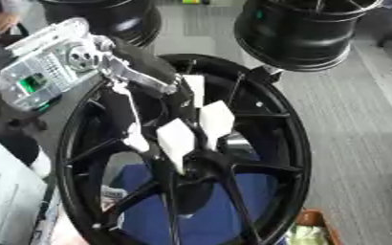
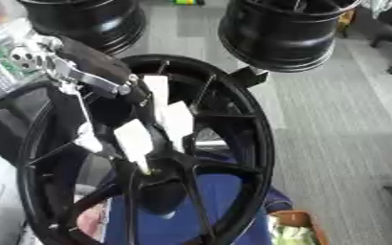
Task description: Pull the pin out of the wheel hub.
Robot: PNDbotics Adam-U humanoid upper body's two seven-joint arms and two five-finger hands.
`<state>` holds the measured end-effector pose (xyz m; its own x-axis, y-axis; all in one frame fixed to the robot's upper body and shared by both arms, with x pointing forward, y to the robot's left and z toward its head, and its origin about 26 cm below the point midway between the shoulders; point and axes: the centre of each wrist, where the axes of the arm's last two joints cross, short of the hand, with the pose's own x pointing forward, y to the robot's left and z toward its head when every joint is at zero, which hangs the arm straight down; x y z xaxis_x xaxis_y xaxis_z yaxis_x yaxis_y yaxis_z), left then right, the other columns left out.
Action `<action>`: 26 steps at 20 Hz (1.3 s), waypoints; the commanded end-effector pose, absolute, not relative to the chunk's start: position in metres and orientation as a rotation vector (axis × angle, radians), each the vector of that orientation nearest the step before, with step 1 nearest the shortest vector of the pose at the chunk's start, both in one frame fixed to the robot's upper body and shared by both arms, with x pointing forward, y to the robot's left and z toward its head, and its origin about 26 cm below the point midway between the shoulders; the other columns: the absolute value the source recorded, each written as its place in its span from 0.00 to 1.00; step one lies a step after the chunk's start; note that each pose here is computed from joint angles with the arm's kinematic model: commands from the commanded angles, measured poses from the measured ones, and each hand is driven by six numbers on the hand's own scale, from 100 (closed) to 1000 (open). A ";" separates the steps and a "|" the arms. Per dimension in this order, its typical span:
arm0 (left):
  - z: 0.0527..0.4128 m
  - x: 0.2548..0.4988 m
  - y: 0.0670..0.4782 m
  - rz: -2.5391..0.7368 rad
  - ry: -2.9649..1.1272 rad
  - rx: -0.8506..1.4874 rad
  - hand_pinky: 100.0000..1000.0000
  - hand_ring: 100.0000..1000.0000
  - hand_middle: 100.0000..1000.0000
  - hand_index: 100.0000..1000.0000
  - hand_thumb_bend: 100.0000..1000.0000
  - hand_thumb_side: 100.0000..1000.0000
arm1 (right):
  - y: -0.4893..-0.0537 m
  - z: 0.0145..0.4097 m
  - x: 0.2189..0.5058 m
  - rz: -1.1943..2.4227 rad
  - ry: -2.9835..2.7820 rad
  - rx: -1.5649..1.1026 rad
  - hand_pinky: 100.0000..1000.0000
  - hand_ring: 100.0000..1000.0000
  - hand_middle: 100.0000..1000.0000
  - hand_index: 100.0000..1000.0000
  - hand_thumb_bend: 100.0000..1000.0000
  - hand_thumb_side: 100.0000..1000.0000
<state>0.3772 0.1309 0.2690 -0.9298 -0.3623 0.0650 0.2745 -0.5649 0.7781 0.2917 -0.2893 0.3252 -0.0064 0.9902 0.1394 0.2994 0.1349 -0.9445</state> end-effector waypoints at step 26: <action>0.281 0.367 0.126 -2.435 -1.283 0.063 0.62 0.60 0.54 0.65 0.18 0.19 | -0.293 0.328 0.289 0.867 -1.485 -1.361 0.88 0.85 0.80 0.86 0.00 0.07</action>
